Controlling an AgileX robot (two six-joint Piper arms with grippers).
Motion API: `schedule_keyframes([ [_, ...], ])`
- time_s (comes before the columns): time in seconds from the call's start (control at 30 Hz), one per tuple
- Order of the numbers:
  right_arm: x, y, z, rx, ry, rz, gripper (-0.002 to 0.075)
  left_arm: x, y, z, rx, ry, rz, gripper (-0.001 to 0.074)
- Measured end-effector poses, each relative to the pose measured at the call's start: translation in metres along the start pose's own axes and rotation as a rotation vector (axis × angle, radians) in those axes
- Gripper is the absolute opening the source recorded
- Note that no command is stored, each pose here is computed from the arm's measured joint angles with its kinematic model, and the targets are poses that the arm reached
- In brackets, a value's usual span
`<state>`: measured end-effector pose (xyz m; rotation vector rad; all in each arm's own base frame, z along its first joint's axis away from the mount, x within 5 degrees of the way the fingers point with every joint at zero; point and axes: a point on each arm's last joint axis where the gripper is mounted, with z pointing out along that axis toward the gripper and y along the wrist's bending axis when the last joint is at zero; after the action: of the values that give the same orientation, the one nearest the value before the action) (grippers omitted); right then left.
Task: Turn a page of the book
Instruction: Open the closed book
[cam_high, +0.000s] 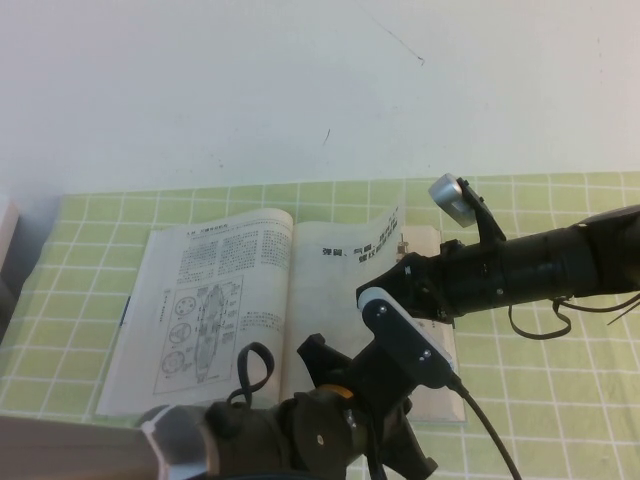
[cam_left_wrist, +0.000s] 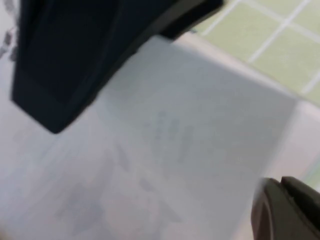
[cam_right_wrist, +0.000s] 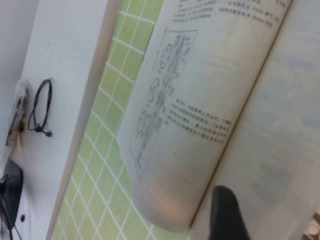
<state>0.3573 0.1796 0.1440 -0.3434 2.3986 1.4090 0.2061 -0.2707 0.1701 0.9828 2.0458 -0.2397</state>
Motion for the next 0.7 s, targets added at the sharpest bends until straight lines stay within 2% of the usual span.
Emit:
schedule_keyframes([
  [0.13, 0.000, 0.001, 0.000, -0.008, 0.000, 0.003, 0.0387, 0.004, 0.004, 0.006, -0.061, 0.002, -0.001, -0.0004],
  [0.33, -0.001, 0.002, 0.000, -0.018, -0.006, 0.009, 0.0387, 0.008, 0.005, 0.011, -0.085, 0.015, -0.003, -0.0004],
  [0.7, -0.003, 0.005, -0.006, -0.048, -0.011, 0.007, 0.0387, 0.008, 0.014, 0.012, -0.192, 0.000, -0.039, -0.0004],
])
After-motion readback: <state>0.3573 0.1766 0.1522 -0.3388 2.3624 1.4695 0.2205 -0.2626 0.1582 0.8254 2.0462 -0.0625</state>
